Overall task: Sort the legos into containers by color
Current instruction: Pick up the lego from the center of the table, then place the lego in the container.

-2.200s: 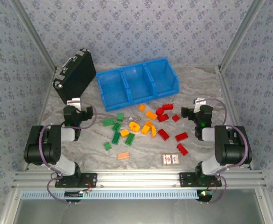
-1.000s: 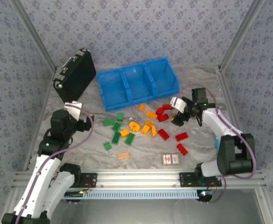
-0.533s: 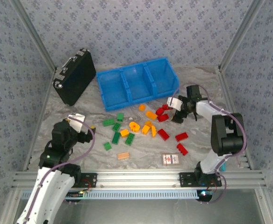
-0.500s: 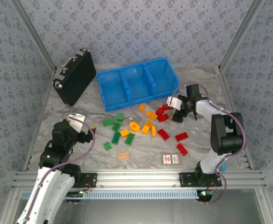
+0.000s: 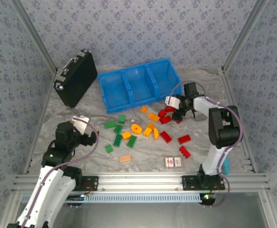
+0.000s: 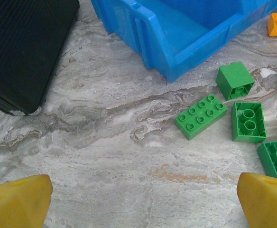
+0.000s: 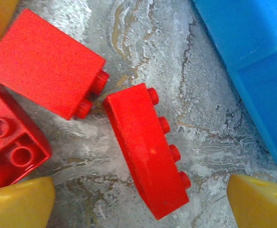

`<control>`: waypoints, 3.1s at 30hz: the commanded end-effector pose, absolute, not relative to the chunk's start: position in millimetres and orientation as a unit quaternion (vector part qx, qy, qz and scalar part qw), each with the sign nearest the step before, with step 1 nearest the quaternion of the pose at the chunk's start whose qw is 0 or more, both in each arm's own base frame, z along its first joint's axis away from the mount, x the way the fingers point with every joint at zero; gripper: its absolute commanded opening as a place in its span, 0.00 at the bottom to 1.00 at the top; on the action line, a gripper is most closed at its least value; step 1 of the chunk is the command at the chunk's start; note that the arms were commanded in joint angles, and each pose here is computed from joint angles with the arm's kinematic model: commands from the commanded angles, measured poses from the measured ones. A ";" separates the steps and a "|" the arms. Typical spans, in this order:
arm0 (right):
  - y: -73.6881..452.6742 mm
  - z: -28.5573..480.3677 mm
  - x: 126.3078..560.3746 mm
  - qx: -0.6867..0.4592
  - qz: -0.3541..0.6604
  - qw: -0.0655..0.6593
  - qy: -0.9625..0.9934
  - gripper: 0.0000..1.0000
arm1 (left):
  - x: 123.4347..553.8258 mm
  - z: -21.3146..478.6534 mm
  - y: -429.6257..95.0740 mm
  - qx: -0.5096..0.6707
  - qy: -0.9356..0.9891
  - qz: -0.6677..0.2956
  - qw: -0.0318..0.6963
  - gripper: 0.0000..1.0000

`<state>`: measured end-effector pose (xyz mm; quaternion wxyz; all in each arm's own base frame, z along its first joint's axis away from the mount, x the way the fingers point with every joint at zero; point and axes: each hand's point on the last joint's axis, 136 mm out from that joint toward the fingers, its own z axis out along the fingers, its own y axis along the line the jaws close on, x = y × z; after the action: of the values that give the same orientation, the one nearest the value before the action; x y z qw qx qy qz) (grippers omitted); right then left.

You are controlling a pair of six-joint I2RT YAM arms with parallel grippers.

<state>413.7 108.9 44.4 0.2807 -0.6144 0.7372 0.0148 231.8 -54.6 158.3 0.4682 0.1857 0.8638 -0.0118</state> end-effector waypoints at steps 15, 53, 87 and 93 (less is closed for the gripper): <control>114.5 25.1 430.9 -0.642 0.015 0.235 0.729 0.63 | 237.7 152.5 -64.7 0.211 0.863 -0.025 0.459 1.00; 113.9 125.9 458.1 -0.607 -0.026 0.298 0.736 0.24 | 229.0 179.0 -66.4 0.223 0.822 -0.025 0.523 1.00; 120.3 137.4 511.4 -0.542 -0.112 0.317 0.770 0.67 | 221.6 190.0 -74.3 0.237 0.803 -0.045 0.544 1.00; 96.9 149.7 456.7 -0.440 -0.103 0.318 0.833 0.67 | 221.2 194.3 -71.7 0.234 0.803 -0.037 0.547 1.00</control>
<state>479.2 107.5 137.2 0.3116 -0.5059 0.7971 -0.1072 221.5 -69.7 183.4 0.5322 0.2258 0.8150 -0.0391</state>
